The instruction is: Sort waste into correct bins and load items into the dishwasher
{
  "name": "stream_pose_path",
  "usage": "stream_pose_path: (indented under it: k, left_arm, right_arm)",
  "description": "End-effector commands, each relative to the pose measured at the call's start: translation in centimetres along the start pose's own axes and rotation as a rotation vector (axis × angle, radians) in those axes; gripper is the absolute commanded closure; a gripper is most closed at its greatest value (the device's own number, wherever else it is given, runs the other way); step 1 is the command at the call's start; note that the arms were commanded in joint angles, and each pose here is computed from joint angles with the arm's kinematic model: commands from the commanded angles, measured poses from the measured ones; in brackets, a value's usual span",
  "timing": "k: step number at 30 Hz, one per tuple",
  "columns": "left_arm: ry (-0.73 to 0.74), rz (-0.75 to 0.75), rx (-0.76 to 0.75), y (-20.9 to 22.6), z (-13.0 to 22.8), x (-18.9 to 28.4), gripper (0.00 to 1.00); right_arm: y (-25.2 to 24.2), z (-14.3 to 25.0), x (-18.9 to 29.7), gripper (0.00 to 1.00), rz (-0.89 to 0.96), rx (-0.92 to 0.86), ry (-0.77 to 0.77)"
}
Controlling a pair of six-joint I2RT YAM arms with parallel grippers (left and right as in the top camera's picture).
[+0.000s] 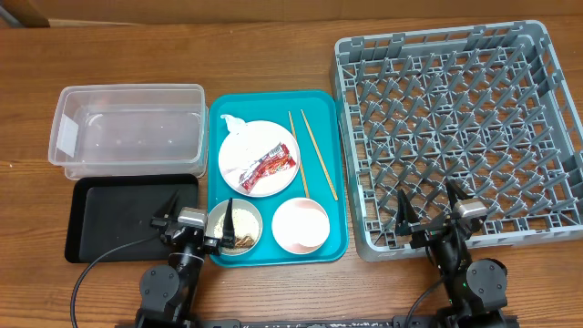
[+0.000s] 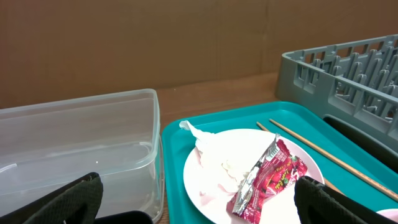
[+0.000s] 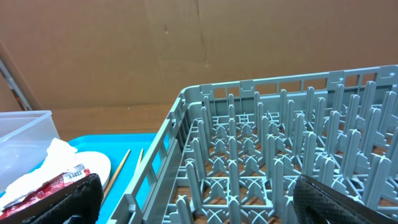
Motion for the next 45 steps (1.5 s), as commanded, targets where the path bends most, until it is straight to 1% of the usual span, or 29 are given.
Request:
stream_pose_path:
  k: [1,38,42,45]
  left_arm:
    - [0.001,0.014,0.009,-0.2,0.1,0.0,0.0]
    - [-0.012,0.018,0.01,-0.3,-0.2,0.0,0.0]
    - [-0.013,0.059,0.009,-0.8,-0.3,0.0,0.0]
    - [-0.063,0.169,0.004,-2.4,-1.5,0.3,0.0]
  right_arm:
    - [0.0,0.2,0.0,0.0,0.005,0.004,-0.006]
    - [0.0,0.0,0.0,0.0,0.002,0.003,-0.011]
    - [0.2,-0.1,0.0,0.0,-0.008,0.003,-0.02]
    - [1.3,-1.0,0.1,0.0,-0.095,0.005,-0.065]
Point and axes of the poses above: each gripper's point midway between its finger pads, its own x axis back along the fingers, its own y axis along the line the jaws close on, z = x × y, the point moved 4 cm from there along x, back along the fingers, and after that the axes turned 15 degrees about x, right-handed, at the moved point
